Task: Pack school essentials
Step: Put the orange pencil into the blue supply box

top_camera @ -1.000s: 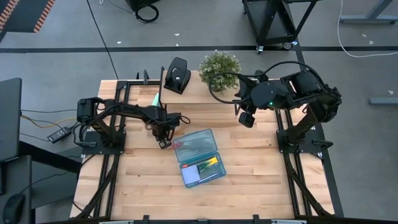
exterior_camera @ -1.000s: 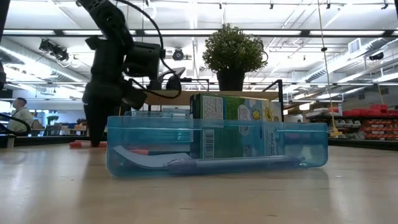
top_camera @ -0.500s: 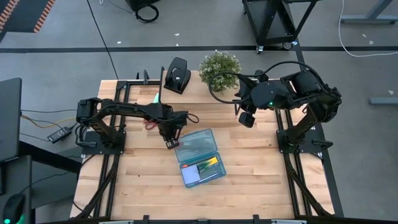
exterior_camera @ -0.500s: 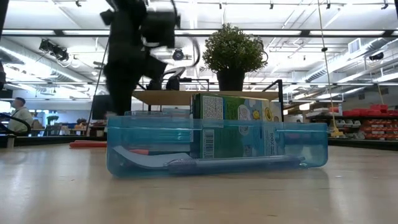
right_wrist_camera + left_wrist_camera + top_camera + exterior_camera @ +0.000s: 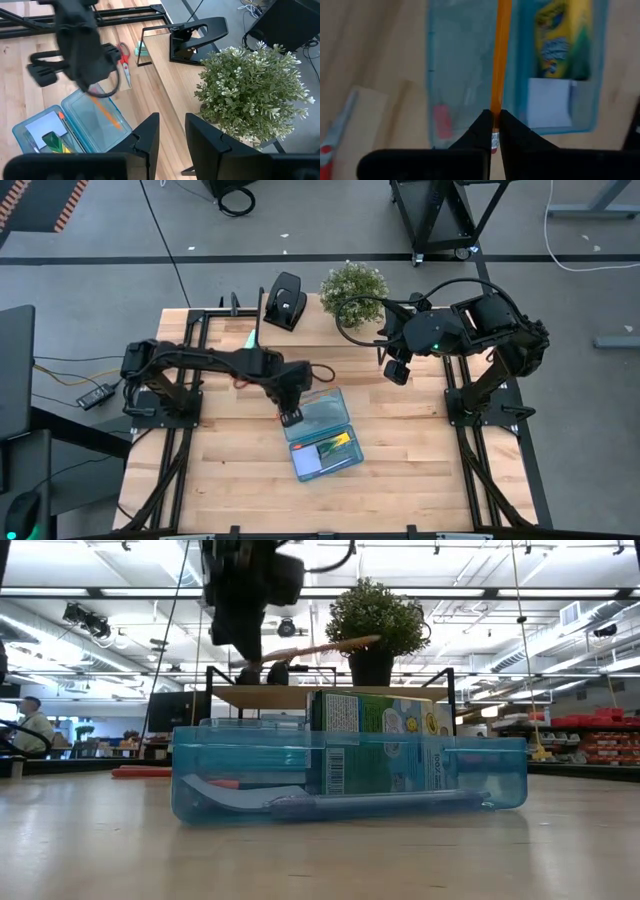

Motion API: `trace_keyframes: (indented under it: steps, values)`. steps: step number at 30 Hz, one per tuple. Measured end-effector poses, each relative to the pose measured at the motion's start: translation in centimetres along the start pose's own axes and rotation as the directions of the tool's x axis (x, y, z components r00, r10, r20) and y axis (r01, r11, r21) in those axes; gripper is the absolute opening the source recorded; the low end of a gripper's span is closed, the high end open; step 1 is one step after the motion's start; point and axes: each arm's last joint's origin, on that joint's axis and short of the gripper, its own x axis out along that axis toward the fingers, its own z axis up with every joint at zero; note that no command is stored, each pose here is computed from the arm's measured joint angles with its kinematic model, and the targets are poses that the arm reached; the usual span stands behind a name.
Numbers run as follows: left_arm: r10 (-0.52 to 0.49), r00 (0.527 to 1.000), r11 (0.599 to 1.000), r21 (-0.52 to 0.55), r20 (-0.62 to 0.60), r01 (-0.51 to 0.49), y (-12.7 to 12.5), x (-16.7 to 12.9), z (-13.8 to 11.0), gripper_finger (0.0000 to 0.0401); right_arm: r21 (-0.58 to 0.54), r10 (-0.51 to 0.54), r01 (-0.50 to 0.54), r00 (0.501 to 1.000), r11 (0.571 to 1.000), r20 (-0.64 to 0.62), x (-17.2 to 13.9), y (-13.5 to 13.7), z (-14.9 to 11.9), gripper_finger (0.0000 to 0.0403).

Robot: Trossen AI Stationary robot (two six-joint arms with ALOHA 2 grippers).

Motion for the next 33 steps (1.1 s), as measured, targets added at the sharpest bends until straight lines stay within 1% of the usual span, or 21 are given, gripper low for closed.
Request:
trace_keyframes:
  steps: [6, 11, 19, 22, 25, 29, 33]
  values:
    - [-0.036, 0.999, 0.999, 0.015, -0.008, 0.036, -2.5, 0.6, -0.8, 0.0017, 0.011, 0.000, 0.000, 1.000, 1.000, 0.000, 0.0, 0.0, 0.0, 0.0101]
    - [-0.061, 0.998, 0.998, 0.029, -0.024, 0.062, -4.1, 1.4, -1.4, 0.0025, 0.062, 0.000, 0.000, 1.000, 0.998, 0.000, 0.0, 0.0, 0.0, 0.0101]
    - [-0.099, 0.994, 0.995, 0.014, -0.047, 0.100, -6.4, 3.7, -2.0, 0.0030, 0.143, 0.026, -0.024, 1.000, 0.989, -0.009, 0.0, 0.1, 0.0, 0.0101]
    - [-0.128, 0.990, 0.992, -0.003, -0.058, 0.128, -7.1, 4.6, -2.1, 0.0034, 0.146, 0.032, -0.030, 0.999, 0.989, -0.011, 0.0, 0.1, 0.0, 0.0101]
    - [-0.137, 0.988, 0.990, -0.029, -0.076, 0.135, -7.6, 5.5, -2.3, 0.0033, 0.151, 0.037, -0.035, 0.999, 0.988, -0.012, 0.0, 0.1, 0.0, 0.0101]
    - [-0.125, 0.987, 0.991, -0.069, -0.102, 0.119, -7.8, 6.5, -2.6, 0.0031, 0.142, 0.037, -0.035, 0.999, 0.989, -0.012, 0.0, 0.1, 0.0, 0.0101]
    - [-0.123, 0.985, 0.987, -0.118, -0.123, 0.109, -7.9, 7.7, -2.6, 0.0038, 0.138, 0.040, -0.038, 0.999, 0.990, -0.013, 0.0, 0.2, 0.0, 0.0101]
